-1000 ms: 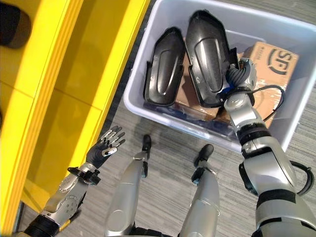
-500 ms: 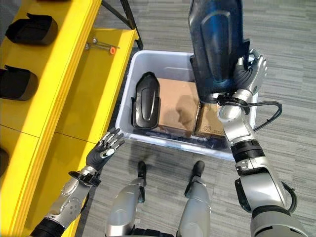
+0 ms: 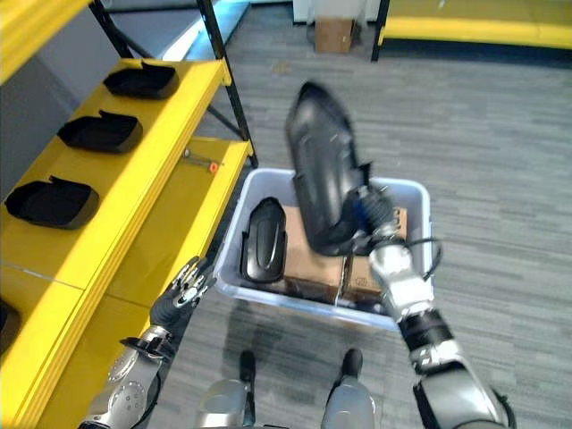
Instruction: Move parts from the plastic box to the shelf.
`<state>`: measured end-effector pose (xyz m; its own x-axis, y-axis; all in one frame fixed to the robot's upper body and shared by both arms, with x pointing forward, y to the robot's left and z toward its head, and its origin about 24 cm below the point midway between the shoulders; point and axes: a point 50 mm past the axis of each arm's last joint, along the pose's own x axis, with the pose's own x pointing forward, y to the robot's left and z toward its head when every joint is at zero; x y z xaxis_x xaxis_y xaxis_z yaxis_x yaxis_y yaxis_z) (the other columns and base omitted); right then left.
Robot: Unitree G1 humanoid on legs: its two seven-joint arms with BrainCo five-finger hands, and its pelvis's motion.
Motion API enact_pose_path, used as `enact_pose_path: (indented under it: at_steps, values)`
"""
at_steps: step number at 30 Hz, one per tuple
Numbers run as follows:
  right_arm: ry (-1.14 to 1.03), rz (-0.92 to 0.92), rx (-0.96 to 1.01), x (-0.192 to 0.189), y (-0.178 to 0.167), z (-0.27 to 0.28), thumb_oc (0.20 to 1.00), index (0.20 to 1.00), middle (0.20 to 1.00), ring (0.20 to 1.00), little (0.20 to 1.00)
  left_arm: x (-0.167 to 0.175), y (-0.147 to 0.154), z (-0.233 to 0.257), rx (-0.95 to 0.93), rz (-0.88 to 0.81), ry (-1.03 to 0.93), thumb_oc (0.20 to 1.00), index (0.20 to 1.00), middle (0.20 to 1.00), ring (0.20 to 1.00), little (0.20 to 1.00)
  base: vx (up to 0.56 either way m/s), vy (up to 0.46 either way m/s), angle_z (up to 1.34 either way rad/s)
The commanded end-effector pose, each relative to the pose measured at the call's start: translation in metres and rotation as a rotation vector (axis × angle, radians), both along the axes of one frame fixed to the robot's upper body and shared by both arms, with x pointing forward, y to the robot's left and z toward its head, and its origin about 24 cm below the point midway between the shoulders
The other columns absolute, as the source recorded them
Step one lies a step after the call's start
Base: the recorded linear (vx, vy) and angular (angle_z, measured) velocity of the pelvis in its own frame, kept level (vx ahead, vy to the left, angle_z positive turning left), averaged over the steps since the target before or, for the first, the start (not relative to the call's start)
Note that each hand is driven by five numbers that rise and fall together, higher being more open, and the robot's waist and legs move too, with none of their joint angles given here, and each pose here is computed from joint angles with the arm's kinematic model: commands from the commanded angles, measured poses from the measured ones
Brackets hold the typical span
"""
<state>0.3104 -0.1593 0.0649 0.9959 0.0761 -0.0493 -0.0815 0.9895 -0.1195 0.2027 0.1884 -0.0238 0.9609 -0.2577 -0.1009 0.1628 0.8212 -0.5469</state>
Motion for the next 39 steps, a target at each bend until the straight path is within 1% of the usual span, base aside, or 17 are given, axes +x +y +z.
enact_pose_path:
  at_steps: [1, 3, 4, 10, 13, 15, 20, 23, 25, 27, 28, 29, 31, 34, 36, 37, 39]
  values:
    - [-0.141, 0.176, 0.115, 0.003, 0.022, 0.036, 0.2, 0.2, 0.2, 0.2, 0.2, -0.009, 0.003, 0.003, 0.075, -0.045, -0.046, 1.0, 1.0, 1.0, 1.0, 1.0, 0.12, 0.252, 0.04]
    - [-0.105, 0.261, 0.164, -0.01, 0.036, 0.028, 0.2, 0.2, 0.2, 0.2, 0.2, -0.01, 0.004, 0.003, 0.078, -0.028, -0.059, 1.0, 1.0, 1.0, 1.0, 1.0, 0.09, 0.269, 0.0]
    - [-0.1, 0.324, 0.21, -0.026, 0.052, 0.023, 0.2, 0.2, 0.2, 0.2, 0.2, -0.01, 0.005, 0.01, 0.08, -0.016, -0.087, 1.0, 1.0, 1.0, 1.0, 1.0, 0.06, 0.274, -0.03]
    - [-0.09, 0.378, 0.217, -0.04, 0.069, 0.018, 0.2, 0.2, 0.2, 0.2, 0.2, -0.007, 0.006, 0.016, 0.095, -0.033, -0.117, 1.0, 1.0, 1.0, 1.0, 1.0, -0.02, 0.191, 0.02]
    - [-0.057, 0.381, 0.196, -0.039, 0.074, 0.014, 0.2, 0.2, 0.2, 0.2, 0.2, -0.002, 0.002, 0.022, 0.104, -0.041, -0.152, 1.0, 1.0, 1.0, 1.0, 1.0, -0.13, 0.273, 0.04]
    - [-0.093, 0.373, 0.17, -0.035, 0.071, 0.018, 0.2, 0.2, 0.2, 0.2, 0.2, 0.003, 0.0, 0.023, 0.119, -0.055, -0.15, 1.0, 1.0, 1.0, 1.0, 1.0, -0.13, 0.224, 0.03]
    - [-0.116, 0.348, 0.226, -0.034, 0.067, 0.024, 0.2, 0.2, 0.2, 0.2, 0.2, 0.011, -0.004, 0.027, 0.134, -0.076, -0.161, 1.0, 1.0, 1.0, 1.0, 1.0, -0.12, 0.04, 0.0]
    - [-0.118, 0.314, 0.24, -0.037, 0.063, 0.022, 0.2, 0.2, 0.2, 0.2, 0.2, 0.014, -0.009, 0.025, 0.151, -0.118, -0.157, 1.0, 1.0, 1.0, 1.0, 1.0, -0.08, -0.067, 0.15]
    - [-0.13, 0.26, 0.221, -0.043, 0.053, 0.017, 0.2, 0.2, 0.2, 0.2, 0.2, 0.016, -0.018, 0.024, 0.129, -0.165, -0.144, 1.0, 1.0, 1.0, 1.0, 1.0, -0.13, -0.202, 0.89]
    - [-0.127, 0.213, 0.213, -0.042, 0.046, 0.013, 0.2, 0.2, 0.2, 0.2, 0.2, 0.017, -0.02, 0.027, 0.097, -0.165, -0.148, 1.0, 1.0, 1.0, 1.0, 1.0, -0.18, -0.228, 1.43]
    - [-0.128, 0.22, 0.209, -0.039, 0.046, 0.012, 0.2, 0.2, 0.2, 0.2, 0.2, 0.017, -0.021, 0.028, 0.091, -0.15, -0.148, 1.0, 1.0, 1.0, 1.0, 1.0, -0.28, -0.37, 1.58]
    - [-0.159, 0.218, 0.159, -0.033, 0.046, 0.015, 0.2, 0.2, 0.2, 0.2, 0.2, 0.018, -0.019, 0.03, 0.07, -0.121, -0.148, 1.0, 1.0, 1.0, 1.0, 1.0, -0.22, -0.33, 1.03]
    - [-0.16, 0.2, 0.134, -0.026, 0.046, 0.016, 0.2, 0.2, 0.2, 0.2, 0.2, 0.018, -0.016, 0.029, 0.042, -0.106, -0.138, 1.0, 1.0, 1.0, 1.0, 1.0, -0.23, -0.308, 0.69]
    - [-0.163, 0.141, 0.084, -0.017, 0.039, 0.015, 0.2, 0.2, 0.2, 0.2, 0.2, 0.015, -0.011, 0.023, 0.038, -0.131, -0.124, 1.0, 1.0, 1.0, 1.0, 1.0, -0.2, -0.212, 0.68]
    - [-0.153, 0.106, 0.07, -0.017, 0.033, 0.012, 0.2, 0.2, 0.2, 0.2, 0.2, 0.014, -0.01, 0.019, 0.04, -0.146, -0.109, 1.0, 1.0, 1.0, 1.0, 1.0, -0.23, -0.142, 1.12]
    - [-0.13, 0.093, 0.059, -0.02, 0.025, 0.008, 0.2, 0.2, 0.2, 0.2, 0.2, 0.013, -0.013, 0.016, 0.037, -0.158, -0.11, 1.0, 1.0, 1.0, 1.0, 1.0, -0.27, -0.079, 1.24]
    - [-0.114, 0.095, 0.051, -0.021, 0.021, 0.005, 0.2, 0.2, 0.2, 0.2, 0.2, 0.013, -0.014, 0.015, 0.027, -0.149, -0.11, 1.0, 1.0, 1.0, 1.0, 1.0, -0.25, 0.035, 1.15]
